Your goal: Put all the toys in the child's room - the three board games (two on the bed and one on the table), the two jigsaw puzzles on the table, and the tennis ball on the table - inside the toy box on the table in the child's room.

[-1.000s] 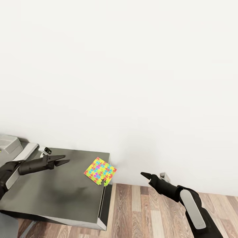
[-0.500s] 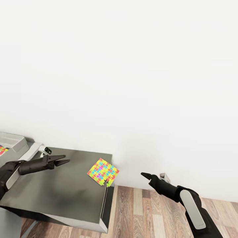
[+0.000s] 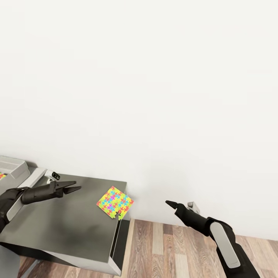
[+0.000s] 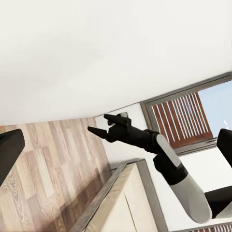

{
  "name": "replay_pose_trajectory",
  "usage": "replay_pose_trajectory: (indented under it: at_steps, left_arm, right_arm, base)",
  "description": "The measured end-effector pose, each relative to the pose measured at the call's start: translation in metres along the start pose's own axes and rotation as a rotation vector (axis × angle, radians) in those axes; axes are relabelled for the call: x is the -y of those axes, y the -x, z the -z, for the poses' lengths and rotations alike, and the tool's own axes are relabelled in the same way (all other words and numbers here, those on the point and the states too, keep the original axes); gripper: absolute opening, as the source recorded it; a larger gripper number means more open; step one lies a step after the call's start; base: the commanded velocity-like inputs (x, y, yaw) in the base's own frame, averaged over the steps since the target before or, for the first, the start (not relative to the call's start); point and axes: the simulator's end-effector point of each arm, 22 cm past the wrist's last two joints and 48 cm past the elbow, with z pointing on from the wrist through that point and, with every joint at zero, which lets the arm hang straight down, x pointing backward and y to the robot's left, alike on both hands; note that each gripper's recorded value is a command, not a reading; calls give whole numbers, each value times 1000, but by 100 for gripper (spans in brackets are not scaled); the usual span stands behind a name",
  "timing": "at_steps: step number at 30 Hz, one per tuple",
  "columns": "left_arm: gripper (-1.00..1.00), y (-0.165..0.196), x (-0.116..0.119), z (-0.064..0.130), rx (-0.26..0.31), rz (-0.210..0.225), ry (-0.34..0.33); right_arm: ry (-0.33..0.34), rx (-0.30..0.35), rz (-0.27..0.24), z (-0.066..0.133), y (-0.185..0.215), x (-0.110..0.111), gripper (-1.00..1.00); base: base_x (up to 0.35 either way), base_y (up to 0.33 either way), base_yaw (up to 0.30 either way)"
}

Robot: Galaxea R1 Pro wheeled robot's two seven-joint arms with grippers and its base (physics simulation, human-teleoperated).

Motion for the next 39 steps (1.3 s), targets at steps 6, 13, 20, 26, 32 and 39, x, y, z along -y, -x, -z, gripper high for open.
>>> replay_pose_trajectory:
  at_steps: [6,13,20,26,32,39]
  left_arm:
    - [100,1,1,1,1,-3,1]
    - [100,2,5,2,2,-12,1]
    - [100,4,11,3,5,-23,-2]
    - [100,6,16,4,7,-32,-5]
    - [100,7,21,5,8,-42,-5]
    - [100,9,27,6,10,-53,-9]
  right_arm:
    - [-20,-15,-27,-3,-8,13,100]
    - [-18,-15,-26,-2,-8,11,100]
    - [-11,-9,-21,0,-6,6,100]
    - [-5,-4,-15,2,-4,2,100]
    - [2,2,-9,4,-2,-2,100]
    - [9,17,-2,7,3,-7,100]
  base:
    - [0,-6,0]
    - [-35,-1,0]
    - [-58,0,0]
    - [-7,0,0]
    - [-1,0,0]
    - [0,0,0]
